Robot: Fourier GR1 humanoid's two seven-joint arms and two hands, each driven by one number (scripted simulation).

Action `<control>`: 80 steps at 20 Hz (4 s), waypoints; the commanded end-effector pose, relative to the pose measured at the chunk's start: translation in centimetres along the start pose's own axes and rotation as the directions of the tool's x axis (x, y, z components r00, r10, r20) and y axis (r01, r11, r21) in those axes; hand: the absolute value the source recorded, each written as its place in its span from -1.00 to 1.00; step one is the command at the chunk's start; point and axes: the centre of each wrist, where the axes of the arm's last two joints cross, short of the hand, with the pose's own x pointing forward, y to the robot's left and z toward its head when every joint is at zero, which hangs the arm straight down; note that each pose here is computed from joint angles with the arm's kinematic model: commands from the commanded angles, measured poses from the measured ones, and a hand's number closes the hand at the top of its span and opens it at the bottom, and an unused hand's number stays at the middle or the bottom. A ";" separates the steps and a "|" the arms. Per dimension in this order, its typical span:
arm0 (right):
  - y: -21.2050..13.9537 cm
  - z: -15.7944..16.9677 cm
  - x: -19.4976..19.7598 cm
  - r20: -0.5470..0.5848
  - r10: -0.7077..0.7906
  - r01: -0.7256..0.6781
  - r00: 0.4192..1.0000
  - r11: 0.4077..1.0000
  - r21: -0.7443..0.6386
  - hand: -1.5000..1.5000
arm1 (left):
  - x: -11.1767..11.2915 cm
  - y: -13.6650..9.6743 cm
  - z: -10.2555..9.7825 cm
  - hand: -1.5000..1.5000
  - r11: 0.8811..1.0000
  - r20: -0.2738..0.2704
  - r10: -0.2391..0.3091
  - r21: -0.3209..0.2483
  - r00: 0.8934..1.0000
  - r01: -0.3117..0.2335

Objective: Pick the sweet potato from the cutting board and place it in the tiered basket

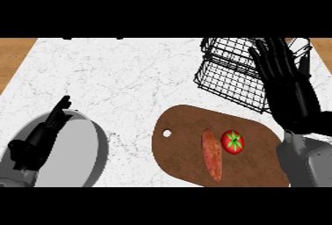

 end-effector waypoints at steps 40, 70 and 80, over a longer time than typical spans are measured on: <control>15.8 -1.5 3.7 -0.378 0.924 -0.607 -0.052 0.271 0.747 -1.00 | 0.2 -7.2 -1.0 0.00 0.977 0.013 0.183 -0.110 0.983 -0.181; 11.7 2.9 -3.7 -0.525 0.809 -0.586 -0.265 0.297 0.754 -1.00 | 1.0 -7.8 -2.1 0.00 0.976 0.033 0.184 -0.125 0.982 -0.179; 11.1 6.2 -6.2 -0.527 0.810 -0.576 -0.259 0.309 0.757 -1.00 | 0.9 -7.5 -2.0 0.00 0.971 0.035 0.203 -0.136 0.979 -0.196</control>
